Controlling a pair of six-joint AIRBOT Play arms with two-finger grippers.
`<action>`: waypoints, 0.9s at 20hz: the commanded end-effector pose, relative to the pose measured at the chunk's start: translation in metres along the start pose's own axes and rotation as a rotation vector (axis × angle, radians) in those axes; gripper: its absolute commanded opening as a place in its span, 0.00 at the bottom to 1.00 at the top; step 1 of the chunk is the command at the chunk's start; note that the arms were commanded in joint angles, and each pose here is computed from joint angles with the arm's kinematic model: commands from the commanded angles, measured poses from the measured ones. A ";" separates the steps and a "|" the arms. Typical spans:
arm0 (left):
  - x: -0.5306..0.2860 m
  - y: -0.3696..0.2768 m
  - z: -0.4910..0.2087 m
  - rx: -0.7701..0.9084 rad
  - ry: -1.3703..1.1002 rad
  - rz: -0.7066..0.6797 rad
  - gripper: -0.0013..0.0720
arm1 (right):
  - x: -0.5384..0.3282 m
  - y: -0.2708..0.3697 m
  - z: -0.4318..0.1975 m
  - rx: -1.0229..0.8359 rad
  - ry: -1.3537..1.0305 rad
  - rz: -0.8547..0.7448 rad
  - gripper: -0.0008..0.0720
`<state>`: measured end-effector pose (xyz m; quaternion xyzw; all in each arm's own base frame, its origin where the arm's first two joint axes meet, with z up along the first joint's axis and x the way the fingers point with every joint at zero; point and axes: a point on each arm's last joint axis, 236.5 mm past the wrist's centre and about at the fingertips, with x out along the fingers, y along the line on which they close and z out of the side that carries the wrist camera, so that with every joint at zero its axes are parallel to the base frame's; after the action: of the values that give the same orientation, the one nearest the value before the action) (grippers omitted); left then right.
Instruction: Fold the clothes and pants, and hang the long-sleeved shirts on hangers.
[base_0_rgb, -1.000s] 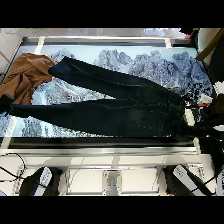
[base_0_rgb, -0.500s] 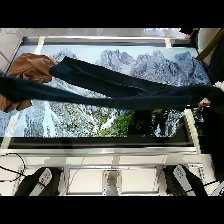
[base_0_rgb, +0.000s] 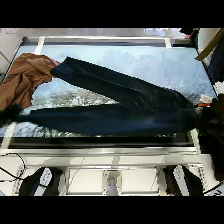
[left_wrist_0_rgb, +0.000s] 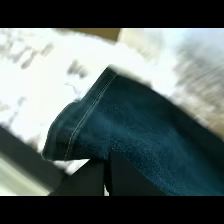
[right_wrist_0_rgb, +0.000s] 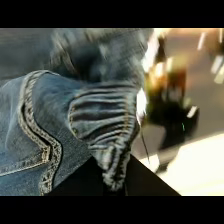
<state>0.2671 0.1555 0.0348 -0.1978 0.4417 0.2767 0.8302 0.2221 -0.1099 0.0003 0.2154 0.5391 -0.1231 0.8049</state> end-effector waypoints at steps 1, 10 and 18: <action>0.026 0.050 -0.071 -0.009 0.139 0.132 0.03 | 0.042 -0.038 -0.060 0.066 0.117 -0.133 0.11; 0.037 0.052 -0.067 -0.002 0.124 0.135 0.03 | 0.042 -0.083 -0.075 0.077 0.197 -0.313 0.11; -0.042 0.014 0.042 -0.113 -0.203 -0.016 0.97 | -0.054 -0.073 0.013 0.078 -0.018 -0.357 0.80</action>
<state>0.2346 0.1748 0.0243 -0.2022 0.4342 0.3241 0.8158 0.1663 -0.1679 -0.0150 0.1611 0.5981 -0.2673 0.7382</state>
